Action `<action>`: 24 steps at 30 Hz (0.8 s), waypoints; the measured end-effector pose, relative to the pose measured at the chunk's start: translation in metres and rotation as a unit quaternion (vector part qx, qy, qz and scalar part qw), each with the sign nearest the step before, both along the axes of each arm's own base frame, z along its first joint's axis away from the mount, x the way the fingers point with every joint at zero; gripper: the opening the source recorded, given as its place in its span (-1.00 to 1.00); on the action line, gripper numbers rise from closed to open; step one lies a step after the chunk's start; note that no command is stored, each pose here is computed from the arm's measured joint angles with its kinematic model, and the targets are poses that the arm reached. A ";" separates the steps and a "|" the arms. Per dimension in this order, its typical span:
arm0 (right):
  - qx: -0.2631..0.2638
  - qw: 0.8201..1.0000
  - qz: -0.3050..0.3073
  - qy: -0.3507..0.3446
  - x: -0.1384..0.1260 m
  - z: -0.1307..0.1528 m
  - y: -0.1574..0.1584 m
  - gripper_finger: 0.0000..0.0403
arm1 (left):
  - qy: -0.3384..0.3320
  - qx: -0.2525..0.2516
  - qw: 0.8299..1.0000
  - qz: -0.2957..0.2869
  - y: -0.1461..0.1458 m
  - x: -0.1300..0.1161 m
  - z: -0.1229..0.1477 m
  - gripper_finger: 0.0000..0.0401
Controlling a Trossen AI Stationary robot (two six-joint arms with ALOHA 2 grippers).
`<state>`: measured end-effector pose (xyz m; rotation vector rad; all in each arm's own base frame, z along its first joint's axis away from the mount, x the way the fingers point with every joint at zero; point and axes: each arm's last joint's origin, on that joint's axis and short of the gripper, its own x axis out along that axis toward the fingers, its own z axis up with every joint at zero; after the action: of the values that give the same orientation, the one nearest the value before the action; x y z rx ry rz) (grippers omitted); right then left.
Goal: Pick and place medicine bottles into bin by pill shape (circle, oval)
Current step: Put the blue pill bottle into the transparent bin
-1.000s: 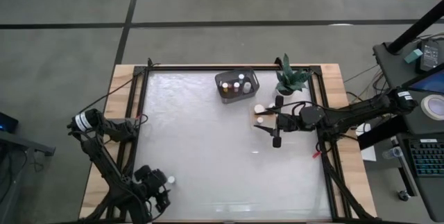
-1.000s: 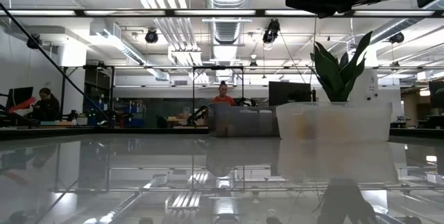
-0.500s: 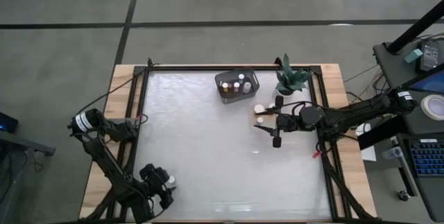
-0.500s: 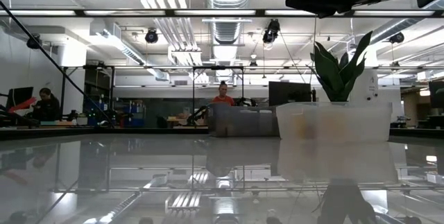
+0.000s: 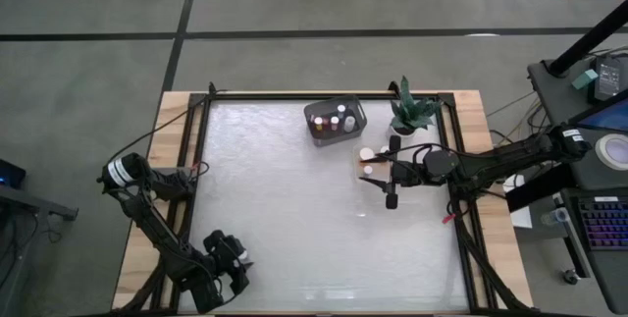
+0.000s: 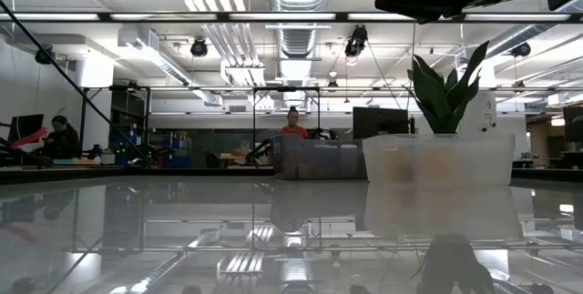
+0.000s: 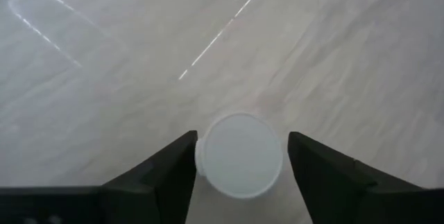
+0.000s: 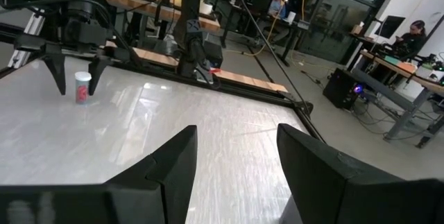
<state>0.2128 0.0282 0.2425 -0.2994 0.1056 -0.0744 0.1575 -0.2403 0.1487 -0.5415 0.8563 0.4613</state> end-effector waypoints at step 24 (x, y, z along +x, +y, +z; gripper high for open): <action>-0.001 1.000 0.000 0.003 0.000 -0.001 0.000 -0.05 | 0.049 0.028 0.998 -0.035 0.009 -0.007 -0.012 -0.21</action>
<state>0.2127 0.0281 0.2418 -0.3010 0.1115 -0.0740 0.1505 -0.2313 0.1368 -0.4385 0.9493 0.4503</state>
